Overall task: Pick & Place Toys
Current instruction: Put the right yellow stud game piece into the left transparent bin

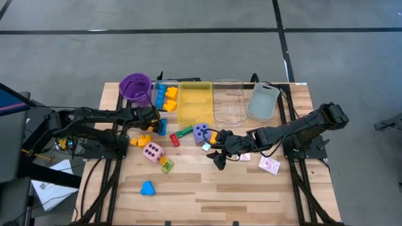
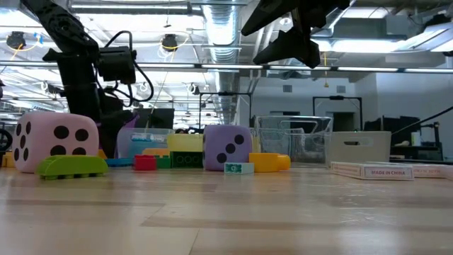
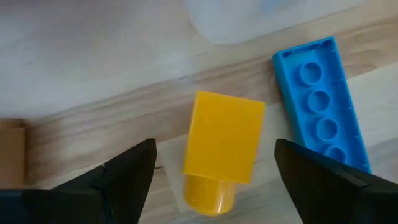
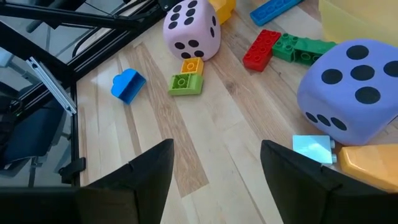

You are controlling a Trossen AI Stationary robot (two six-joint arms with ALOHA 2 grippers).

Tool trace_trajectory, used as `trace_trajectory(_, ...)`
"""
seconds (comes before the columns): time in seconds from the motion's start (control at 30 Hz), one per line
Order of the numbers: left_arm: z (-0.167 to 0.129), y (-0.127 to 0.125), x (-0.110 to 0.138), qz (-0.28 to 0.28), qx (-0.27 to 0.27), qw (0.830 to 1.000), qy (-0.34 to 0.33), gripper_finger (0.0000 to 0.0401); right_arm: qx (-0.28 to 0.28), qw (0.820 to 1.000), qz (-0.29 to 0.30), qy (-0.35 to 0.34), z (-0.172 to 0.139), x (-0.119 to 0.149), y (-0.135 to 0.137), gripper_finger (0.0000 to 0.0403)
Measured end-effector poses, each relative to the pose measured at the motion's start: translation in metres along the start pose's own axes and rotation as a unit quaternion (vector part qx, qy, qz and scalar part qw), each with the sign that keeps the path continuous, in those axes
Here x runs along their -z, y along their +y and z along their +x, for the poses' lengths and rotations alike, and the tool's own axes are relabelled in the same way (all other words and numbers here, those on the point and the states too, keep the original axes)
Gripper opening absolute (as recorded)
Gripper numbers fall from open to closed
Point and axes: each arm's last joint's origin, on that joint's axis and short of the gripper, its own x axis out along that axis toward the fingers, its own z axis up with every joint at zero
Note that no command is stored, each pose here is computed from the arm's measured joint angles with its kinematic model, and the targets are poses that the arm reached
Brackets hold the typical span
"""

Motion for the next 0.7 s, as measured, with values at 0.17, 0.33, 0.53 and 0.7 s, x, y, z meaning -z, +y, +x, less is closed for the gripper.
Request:
trace_trajectory(0.17,-0.0001,-0.0011,-0.0018,-0.003,0.001,1.000,-0.013,0.0274,0.000,1.000,0.000,0.000,0.0001,-0.0002,-0.0002,0.0235)
trace_trajectory(0.33,-0.0001,-0.0014,-0.0022,-0.004,0.002,1.000,-0.015,0.0225,0.000,1.000,0.000,0.000,0.0001,-0.0002,-0.0002,0.0235)
trace_trajectory(0.53,-0.0001,-0.0014,-0.0022,-0.004,0.002,1.000,-0.016,0.0165,0.001,1.000,0.000,-0.001,0.0001,-0.0003,-0.0004,0.0235)
trace_trajectory(0.7,-0.0005,-0.0021,-0.0022,-0.004,0.011,1.000,-0.009,0.0125,0.001,1.000,0.000,0.000,0.0001,-0.0003,-0.0003,0.0235)
